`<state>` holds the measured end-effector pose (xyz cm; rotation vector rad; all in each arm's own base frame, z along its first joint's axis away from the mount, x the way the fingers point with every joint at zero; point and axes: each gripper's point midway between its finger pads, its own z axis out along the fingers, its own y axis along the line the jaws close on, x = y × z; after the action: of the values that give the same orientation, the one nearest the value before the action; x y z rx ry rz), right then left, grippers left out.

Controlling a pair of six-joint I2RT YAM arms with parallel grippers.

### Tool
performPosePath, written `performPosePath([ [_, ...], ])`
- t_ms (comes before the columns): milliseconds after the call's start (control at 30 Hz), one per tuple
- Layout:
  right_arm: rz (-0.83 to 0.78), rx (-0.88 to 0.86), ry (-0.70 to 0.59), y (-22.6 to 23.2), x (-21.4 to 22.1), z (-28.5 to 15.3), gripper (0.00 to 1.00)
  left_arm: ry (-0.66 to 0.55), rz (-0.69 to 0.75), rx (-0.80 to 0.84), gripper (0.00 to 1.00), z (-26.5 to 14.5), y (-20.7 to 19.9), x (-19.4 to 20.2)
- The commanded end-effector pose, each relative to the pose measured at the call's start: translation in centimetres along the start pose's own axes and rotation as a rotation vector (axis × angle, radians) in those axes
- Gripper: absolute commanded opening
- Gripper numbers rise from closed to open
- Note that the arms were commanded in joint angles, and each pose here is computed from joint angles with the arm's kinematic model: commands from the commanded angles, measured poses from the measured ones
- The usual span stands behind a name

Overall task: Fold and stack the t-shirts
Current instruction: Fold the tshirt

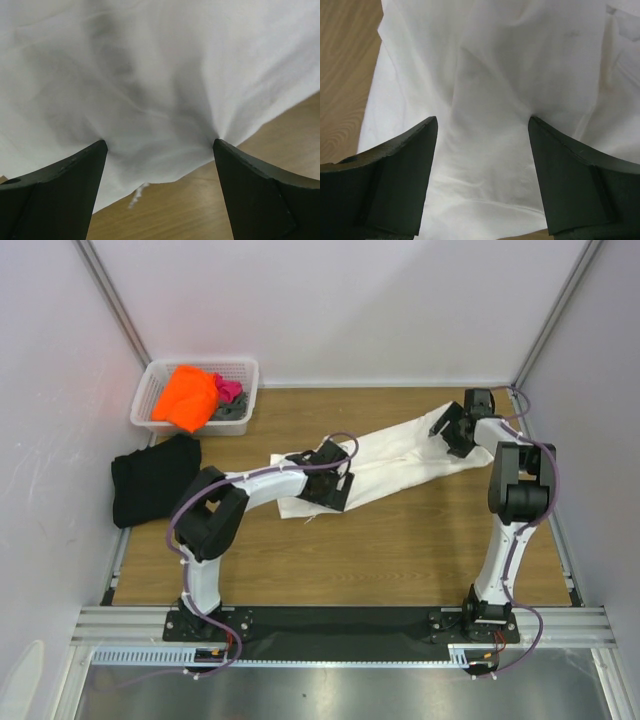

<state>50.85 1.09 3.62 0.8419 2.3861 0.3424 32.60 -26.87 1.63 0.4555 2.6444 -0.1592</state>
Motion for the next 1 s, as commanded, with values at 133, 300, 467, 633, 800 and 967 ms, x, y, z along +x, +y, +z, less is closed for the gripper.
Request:
performPosePath([
  [133, -0.077, -0.048, 0.053, 2.3, 1.4, 6.0, 0.79, 0.282, -0.068, 0.136, 0.93, -2.9, -7.1, 10.0],
  [300, -0.186, -0.119, 0.065, 6.8, 3.8, 7.5, 0.79, 0.301, -0.071, 0.287, 0.93, -6.1, -11.4, 11.7],
  [467, -0.286, -0.178, 0.097, 11.4, 6.7, 8.5, 0.79, 0.301, -0.01, 0.362, 0.93, -6.6, -14.8, 13.1],
  [633, -0.356, -0.271, 0.111, 15.8, 9.3, 7.9, 0.79, 0.274, 0.051, 0.369, 0.93, -7.6, -15.6, 13.5],
  [800, -0.436, -0.406, 0.078, 22.3, 6.1, 2.3, 0.79, 0.141, 0.088, 0.277, 0.94, -11.2, -13.6, 9.5],
  [967, -0.456, -0.485, -0.066, 26.0, 1.3, -6.1, 0.81, -0.004, -0.001, 0.223, 0.96, -14.4, -10.2, 5.2],
])
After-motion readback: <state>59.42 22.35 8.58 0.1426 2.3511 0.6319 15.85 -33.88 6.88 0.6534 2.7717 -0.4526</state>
